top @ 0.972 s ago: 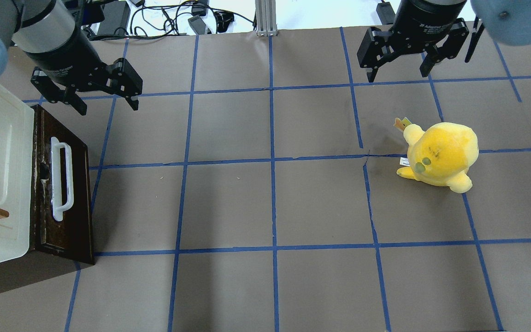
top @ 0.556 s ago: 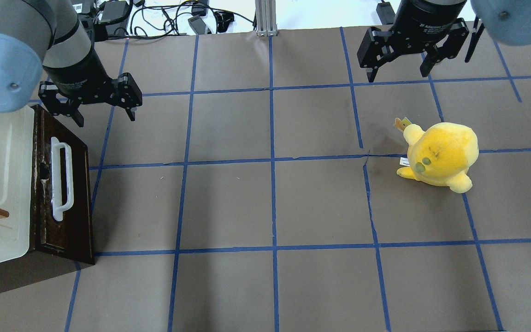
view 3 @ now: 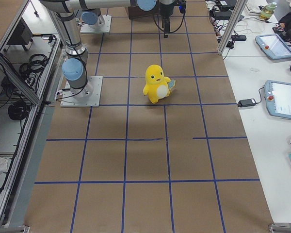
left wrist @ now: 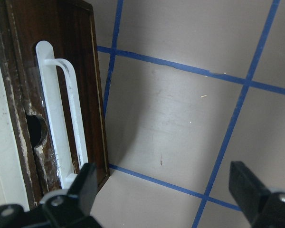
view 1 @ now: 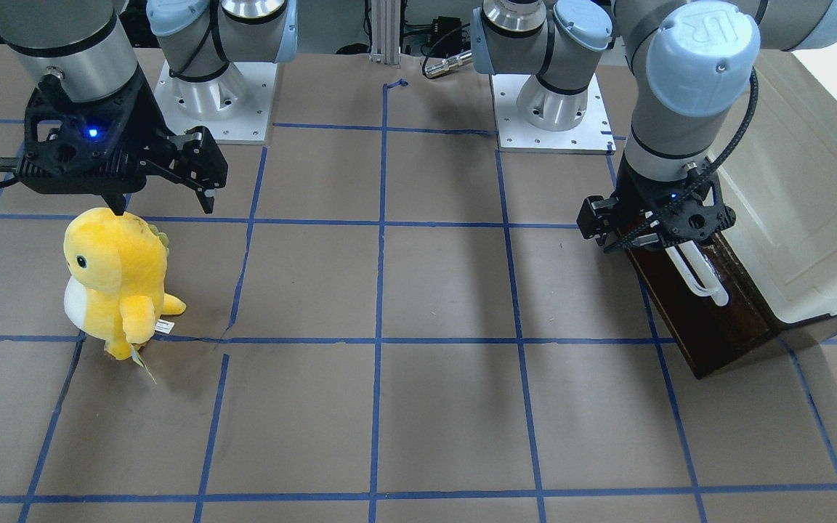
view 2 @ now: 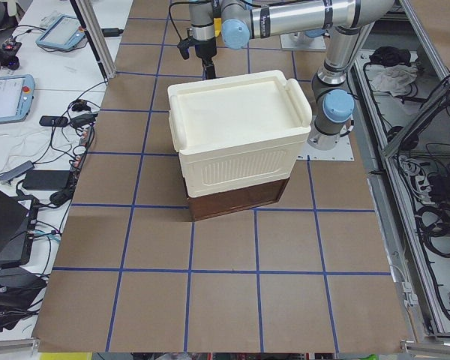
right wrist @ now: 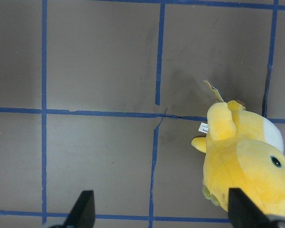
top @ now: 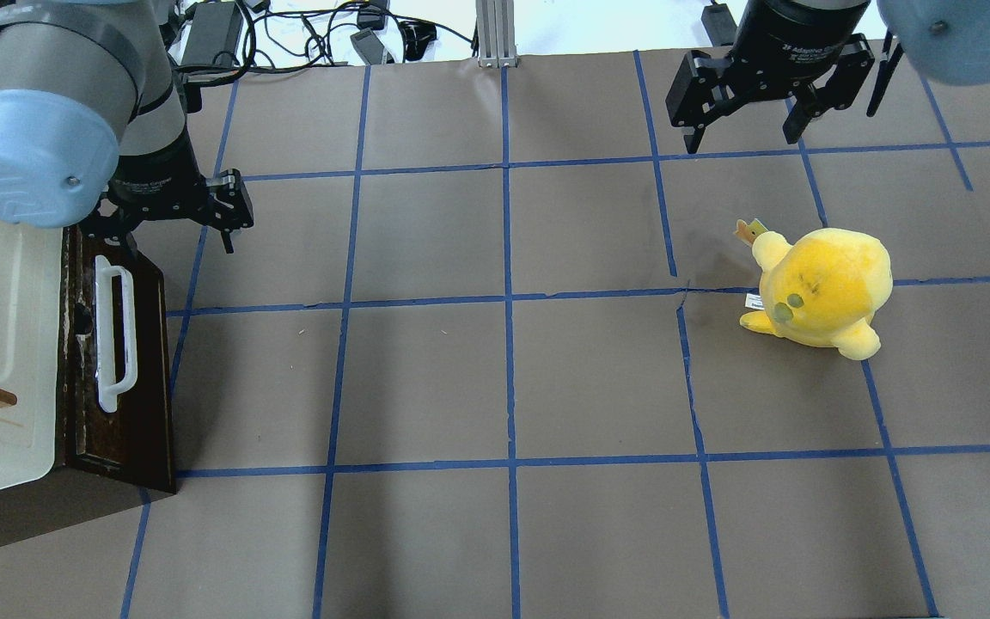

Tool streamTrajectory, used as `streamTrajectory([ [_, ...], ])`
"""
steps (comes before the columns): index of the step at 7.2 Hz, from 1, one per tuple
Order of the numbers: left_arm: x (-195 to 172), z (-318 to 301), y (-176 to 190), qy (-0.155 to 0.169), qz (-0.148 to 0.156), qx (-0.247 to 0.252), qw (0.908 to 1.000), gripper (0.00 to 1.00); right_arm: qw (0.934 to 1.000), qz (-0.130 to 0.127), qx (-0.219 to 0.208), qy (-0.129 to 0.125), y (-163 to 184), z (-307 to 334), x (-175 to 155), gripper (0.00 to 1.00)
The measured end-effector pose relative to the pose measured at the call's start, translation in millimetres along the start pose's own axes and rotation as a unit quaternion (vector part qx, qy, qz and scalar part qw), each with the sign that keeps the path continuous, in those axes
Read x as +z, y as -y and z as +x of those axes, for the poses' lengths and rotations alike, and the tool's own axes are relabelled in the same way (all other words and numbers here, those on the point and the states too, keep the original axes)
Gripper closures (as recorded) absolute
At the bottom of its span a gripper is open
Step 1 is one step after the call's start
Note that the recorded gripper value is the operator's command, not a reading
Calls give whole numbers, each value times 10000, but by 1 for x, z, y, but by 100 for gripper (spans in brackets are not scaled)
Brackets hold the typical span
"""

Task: Pull drawer sideways
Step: 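Move the left gripper down toward the white drawer handle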

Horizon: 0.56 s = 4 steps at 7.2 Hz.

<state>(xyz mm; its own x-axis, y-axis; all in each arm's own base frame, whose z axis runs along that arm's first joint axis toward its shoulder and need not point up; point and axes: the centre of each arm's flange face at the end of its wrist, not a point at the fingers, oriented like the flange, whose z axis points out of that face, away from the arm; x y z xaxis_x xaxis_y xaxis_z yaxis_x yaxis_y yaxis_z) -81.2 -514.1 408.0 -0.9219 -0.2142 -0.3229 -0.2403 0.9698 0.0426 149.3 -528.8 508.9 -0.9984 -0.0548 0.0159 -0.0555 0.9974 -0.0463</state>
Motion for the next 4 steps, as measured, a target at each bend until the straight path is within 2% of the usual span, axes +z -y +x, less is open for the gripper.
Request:
streamTrajectory([
  [2,35,1,3,643,-153,-273,9974,0,10000,0,1,0,0,0,0,0],
  [4,68,5,17,1240,-206,-534,9906,0,10000,-1,2,1,0,0,0,0],
])
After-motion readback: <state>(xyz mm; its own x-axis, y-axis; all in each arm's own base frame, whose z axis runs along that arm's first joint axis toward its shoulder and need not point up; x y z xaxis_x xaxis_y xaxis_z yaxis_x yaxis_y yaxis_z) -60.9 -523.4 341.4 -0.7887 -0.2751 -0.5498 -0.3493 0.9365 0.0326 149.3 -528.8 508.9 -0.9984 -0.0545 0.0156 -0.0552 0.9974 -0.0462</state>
